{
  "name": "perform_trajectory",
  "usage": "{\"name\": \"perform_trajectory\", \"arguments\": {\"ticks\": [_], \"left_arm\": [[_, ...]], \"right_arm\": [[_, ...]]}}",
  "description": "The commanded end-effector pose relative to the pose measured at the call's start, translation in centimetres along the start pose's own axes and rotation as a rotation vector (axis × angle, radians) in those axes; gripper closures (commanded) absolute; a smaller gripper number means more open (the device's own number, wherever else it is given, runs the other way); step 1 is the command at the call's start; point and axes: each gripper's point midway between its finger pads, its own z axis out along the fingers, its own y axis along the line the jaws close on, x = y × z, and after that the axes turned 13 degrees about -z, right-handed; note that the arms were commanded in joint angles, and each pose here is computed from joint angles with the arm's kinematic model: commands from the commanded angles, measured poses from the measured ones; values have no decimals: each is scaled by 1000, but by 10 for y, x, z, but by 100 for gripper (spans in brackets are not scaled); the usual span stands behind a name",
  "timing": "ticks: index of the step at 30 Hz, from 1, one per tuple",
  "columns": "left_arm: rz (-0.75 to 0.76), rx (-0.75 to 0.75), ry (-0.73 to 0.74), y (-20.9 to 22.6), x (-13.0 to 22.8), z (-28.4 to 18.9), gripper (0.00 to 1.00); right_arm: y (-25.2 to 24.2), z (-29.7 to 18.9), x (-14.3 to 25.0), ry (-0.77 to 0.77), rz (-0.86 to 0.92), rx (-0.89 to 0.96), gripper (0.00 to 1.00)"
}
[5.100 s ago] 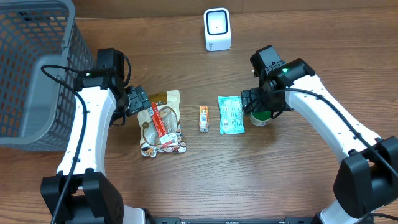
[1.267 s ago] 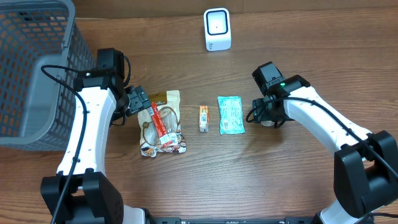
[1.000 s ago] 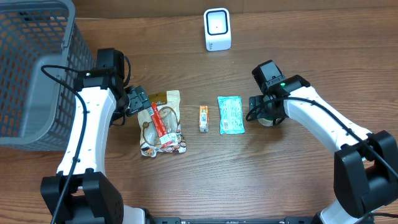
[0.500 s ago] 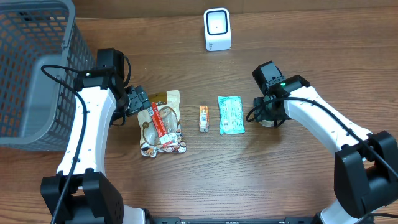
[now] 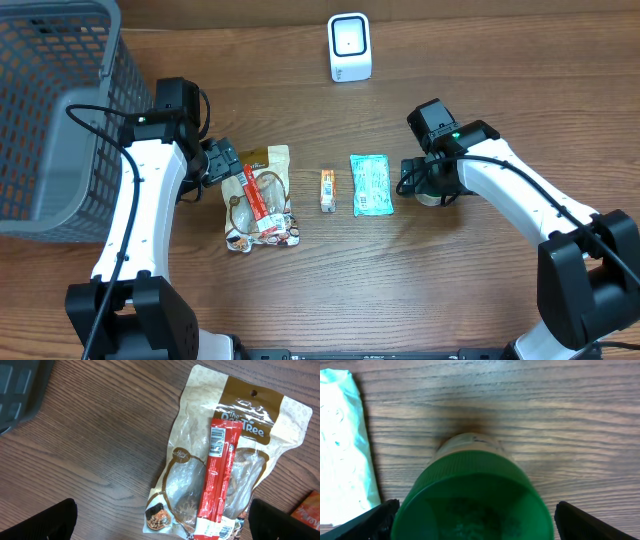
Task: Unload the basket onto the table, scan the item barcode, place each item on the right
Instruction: 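Lift the green-lidded jar off the table with the right gripper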
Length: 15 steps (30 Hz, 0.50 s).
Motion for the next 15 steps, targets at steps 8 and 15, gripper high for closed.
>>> {"name": "perform_trajectory", "arguments": {"ticks": [8,15], "left_arm": [[-11,0,-18,-1,-5,-4,0],[-11,-1,-19,0,-5,-4,0]], "right_arm": [[-9,-38,-24,-32,13,3,0],[-4,-60,-29,-27,-30,-44,0]]}}
